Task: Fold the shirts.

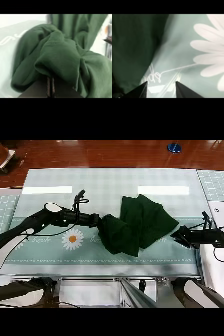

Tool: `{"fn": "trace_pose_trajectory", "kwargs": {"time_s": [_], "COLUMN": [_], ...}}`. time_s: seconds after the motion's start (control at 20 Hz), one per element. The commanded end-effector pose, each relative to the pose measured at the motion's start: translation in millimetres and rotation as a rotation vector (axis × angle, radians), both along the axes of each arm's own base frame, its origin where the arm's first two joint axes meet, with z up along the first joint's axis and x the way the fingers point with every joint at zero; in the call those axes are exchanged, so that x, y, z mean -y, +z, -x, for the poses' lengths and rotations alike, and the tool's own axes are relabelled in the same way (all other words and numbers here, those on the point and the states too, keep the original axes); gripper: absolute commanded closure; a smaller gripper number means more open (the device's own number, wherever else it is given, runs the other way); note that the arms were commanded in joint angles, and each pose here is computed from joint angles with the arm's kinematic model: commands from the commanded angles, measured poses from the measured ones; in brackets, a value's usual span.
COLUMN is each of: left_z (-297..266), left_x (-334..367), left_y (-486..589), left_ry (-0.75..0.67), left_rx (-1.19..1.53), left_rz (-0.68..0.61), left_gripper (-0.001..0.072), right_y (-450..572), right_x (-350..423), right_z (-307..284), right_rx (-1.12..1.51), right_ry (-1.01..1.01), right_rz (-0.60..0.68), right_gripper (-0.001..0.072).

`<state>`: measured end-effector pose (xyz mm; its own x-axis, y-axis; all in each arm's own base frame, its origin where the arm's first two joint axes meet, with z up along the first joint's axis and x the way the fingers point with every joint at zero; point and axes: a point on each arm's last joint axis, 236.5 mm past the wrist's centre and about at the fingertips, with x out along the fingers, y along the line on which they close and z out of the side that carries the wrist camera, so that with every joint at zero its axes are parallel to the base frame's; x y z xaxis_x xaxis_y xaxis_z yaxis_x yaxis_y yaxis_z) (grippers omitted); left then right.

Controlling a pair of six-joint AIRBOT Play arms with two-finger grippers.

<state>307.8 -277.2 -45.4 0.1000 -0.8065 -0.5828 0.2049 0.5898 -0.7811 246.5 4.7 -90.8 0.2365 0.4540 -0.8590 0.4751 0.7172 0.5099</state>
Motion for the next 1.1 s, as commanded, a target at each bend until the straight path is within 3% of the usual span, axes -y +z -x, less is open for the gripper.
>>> {"fn": "trace_pose_trajectory", "kwargs": {"time_s": [0.0, 0.15, 0.4, 0.45, 0.5, 0.7, 0.9, 1.05], "left_z": [-0.2, -0.4, -1.2, -2.4, -5.7, -52.8, -94.2, -72.1], "left_x": [3.3, 3.3, 3.0, 2.0, -0.9, -34.8, -98.8, -145.2], "left_y": [4.8, 4.8, 4.9, 6.3, 10.9, 93.0, 267.1, 380.8], "left_ry": [-0.031, -0.03, -0.027, -0.024, -0.012, 0.103, 0.318, 0.461], "left_rx": [0.002, 0.002, 0.004, 0.007, 0.014, 0.192, 0.598, 0.877], "left_rz": [0.022, 0.023, 0.021, 0.023, 0.027, 0.09, 0.146, 0.148], "left_gripper": [0.069, 0.069, 0.069, 0.069, 0.069, 0.069, 0.069, 0.069], "right_y": [-6.8, -8.0, -13.6, -7.3, 4.6, 103.3, 299.5, 432.5], "right_x": [-7.8, -7.6, -49.0, -58.4, -67.2, -78.5, -68.0, -63.1], "right_z": [-26.2, -58.2, -112.6, -126.9, -139.2, -189.0, -223.7, -177.1], "right_rx": [0.02, 0.032, 0.047, 0.07, 0.1, 0.309, 0.783, 1.082], "right_ry": [-0.044, -0.082, 0.102, 0.141, 0.186, 0.335, 0.377, 0.377], "right_rz": [-0.101, -0.173, -0.146, -0.141, -0.143, -0.131, 0.072, 0.28], "right_gripper": [0.031, 0.0311, 0.034, 0.0472, 0.0691, 0.0693, 0.0693, 0.0693]}}
